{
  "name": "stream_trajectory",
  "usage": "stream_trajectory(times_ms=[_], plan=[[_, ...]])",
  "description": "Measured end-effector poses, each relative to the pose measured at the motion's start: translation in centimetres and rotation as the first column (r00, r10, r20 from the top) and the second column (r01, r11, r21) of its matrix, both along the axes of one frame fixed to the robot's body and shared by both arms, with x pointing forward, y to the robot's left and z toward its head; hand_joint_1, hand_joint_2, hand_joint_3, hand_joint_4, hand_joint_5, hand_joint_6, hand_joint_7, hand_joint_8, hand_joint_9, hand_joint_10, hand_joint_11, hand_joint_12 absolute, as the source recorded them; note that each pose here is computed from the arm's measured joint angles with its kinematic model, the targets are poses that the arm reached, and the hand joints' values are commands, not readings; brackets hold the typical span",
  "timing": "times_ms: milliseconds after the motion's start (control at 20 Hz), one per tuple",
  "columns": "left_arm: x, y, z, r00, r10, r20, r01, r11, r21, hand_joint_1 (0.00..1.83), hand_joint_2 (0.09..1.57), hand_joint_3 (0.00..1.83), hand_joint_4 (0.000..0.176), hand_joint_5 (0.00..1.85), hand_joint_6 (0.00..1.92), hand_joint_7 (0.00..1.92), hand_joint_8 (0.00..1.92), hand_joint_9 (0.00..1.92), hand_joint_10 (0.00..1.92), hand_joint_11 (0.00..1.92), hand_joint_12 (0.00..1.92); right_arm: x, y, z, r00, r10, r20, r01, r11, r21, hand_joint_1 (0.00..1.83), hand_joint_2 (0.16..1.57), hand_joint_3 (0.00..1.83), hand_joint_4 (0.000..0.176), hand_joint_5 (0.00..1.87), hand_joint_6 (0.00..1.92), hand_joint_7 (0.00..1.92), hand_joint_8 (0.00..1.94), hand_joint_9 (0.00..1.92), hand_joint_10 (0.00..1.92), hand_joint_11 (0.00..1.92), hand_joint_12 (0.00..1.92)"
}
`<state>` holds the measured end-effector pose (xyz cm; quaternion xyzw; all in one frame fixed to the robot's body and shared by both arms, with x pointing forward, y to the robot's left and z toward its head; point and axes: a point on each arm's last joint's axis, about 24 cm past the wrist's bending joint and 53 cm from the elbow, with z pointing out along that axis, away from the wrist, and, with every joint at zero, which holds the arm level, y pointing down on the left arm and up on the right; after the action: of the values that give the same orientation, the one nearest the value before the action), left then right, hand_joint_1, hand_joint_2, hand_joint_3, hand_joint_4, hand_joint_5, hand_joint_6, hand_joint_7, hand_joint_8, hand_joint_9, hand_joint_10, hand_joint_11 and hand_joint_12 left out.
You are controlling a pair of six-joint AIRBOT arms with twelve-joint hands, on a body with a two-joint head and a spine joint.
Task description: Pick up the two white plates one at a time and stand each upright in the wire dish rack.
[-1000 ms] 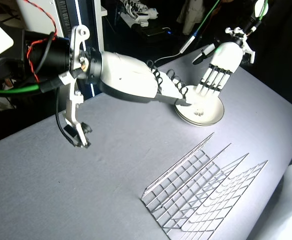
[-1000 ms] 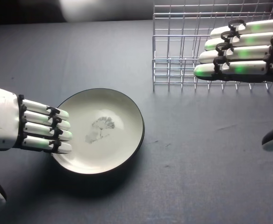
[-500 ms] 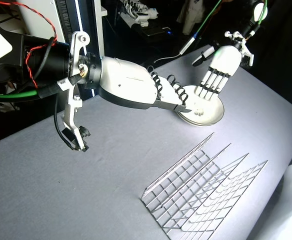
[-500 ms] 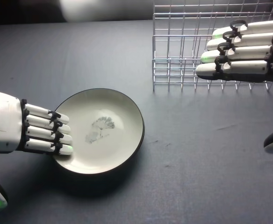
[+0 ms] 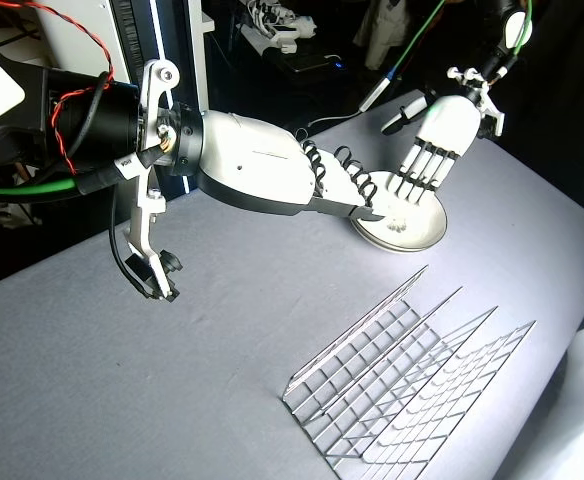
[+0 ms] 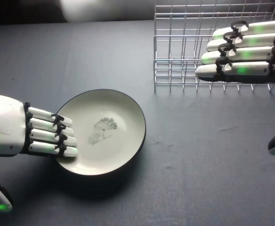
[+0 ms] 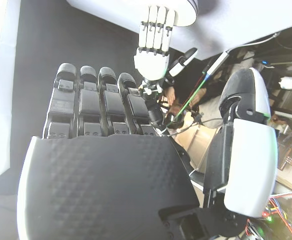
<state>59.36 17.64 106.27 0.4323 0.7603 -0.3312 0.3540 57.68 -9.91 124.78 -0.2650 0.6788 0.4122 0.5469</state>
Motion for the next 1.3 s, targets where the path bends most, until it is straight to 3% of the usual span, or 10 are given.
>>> stream_trajectory(times_ms=[150,250,550,800,1300], plan=[[0.0,-0.6,-0.3,1.0,-0.007,-0.006,0.007,0.9999,-0.008,0.0,1.0,0.0,0.0,0.0,0.0,0.0,0.0,0.0,0.0,0.0,0.0,0.0,0.0,0.0,1.0,0.002,0.0,-0.002,1.0,0.0,0.53,0.91,0.0,0.0,0.0,0.0,0.0,0.0,0.0,0.0,0.0,0.0],[-0.1,-2.5,-0.4,0.9996,-0.02,-0.019,0.02,0.9988,-0.045,0.0,1.01,0.0,0.0,0.0,0.0,0.0,0.0,0.0,0.0,0.0,0.0,-0.3,0.1,-0.2,1.0,0.014,-0.003,-0.014,1.0,-0.002,0.52,0.91,0.0,0.0,0.0,0.0,0.0,0.0,0.0,0.0,0.0,0.0],[0.2,-4.6,-0.3,0.9991,-0.04,-0.014,0.039,0.996,-0.08,0.0,1.01,0.0,0.0,0.0,0.0,0.0,0.0,0.0,0.0,0.0,0.0,-0.5,0.3,-0.5,1.0,0.021,-0.006,-0.021,1.0,-0.005,0.54,0.92,0.0,0.0,0.0,0.0,0.0,0.0,0.0,0.0,0.0,0.0],[0.3,-5.7,0.0,0.9988,-0.049,-0.006,0.048,0.9943,-0.095,0.0,0.99,0.0,0.0,0.0,0.0,0.0,0.0,0.0,0.0,0.0,0.0,0.1,2.4,-1.8,0.999,0.033,-0.024,-0.033,0.999,-0.022,0.56,0.92,0.0,0.0,0.0,0.0,0.0,0.0,0.0,0.0,0.0,0.0],[0.5,-7.4,0.5,0.9984,-0.056,-0.01,0.054,0.991,-0.122,0.0,0.99,0.0,0.0,0.0,0.0,0.0,0.0,0.0,0.0,0.0,0.0,4.2,5.8,-4.3,0.998,0.03,-0.047,-0.032,0.999,-0.035,0.67,0.89,0.0,0.0,0.0,0.0,0.0,0.0,0.0,0.0,0.0,0.0]])
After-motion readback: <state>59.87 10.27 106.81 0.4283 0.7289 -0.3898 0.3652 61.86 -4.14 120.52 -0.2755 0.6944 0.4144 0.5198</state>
